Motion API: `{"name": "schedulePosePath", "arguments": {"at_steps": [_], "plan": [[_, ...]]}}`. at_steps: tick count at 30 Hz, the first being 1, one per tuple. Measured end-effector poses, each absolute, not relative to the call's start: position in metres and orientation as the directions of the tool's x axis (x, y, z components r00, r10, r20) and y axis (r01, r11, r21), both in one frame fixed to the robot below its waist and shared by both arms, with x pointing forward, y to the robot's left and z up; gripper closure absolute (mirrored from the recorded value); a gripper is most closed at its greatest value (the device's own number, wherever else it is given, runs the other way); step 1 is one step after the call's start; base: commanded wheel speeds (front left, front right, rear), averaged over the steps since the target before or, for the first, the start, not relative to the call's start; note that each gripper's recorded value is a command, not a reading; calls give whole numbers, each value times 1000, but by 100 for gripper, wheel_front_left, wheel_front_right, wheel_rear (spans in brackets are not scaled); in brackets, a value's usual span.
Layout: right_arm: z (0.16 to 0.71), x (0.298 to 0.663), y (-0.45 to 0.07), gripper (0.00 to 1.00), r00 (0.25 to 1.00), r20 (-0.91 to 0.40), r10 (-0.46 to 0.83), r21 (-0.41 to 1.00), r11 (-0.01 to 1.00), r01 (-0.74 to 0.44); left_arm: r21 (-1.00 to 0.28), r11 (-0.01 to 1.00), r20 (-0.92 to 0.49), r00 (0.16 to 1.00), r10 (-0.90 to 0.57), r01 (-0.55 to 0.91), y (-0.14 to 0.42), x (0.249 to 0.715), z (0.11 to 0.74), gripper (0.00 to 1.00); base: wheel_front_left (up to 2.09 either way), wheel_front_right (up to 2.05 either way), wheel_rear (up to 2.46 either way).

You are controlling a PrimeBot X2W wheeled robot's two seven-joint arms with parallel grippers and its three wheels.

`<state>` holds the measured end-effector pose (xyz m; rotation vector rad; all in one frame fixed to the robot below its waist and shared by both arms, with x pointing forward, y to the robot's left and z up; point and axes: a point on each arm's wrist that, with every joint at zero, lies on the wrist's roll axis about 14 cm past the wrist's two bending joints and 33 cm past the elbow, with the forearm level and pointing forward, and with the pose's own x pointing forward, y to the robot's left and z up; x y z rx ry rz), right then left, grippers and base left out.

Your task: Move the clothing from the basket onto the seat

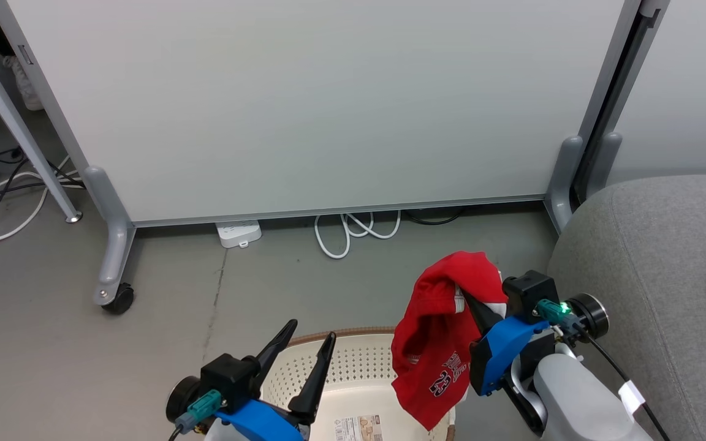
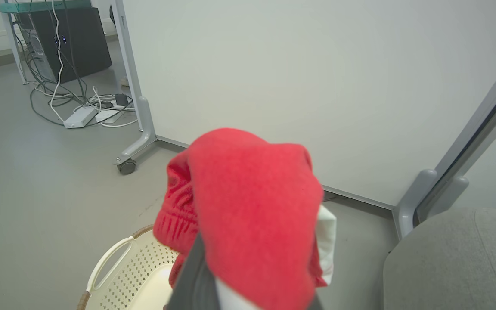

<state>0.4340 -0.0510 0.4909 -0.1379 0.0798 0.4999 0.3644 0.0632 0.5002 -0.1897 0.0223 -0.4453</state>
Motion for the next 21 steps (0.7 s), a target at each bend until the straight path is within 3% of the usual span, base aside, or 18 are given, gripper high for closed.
{"name": "schedulePosePath", "arguments": {"at_steps": [21], "plan": [[490, 428, -77, 100, 905, -113, 411, -102, 901, -422, -195, 866, 10, 884, -467, 460, 45, 369, 491, 0, 0, 0, 0]]}}
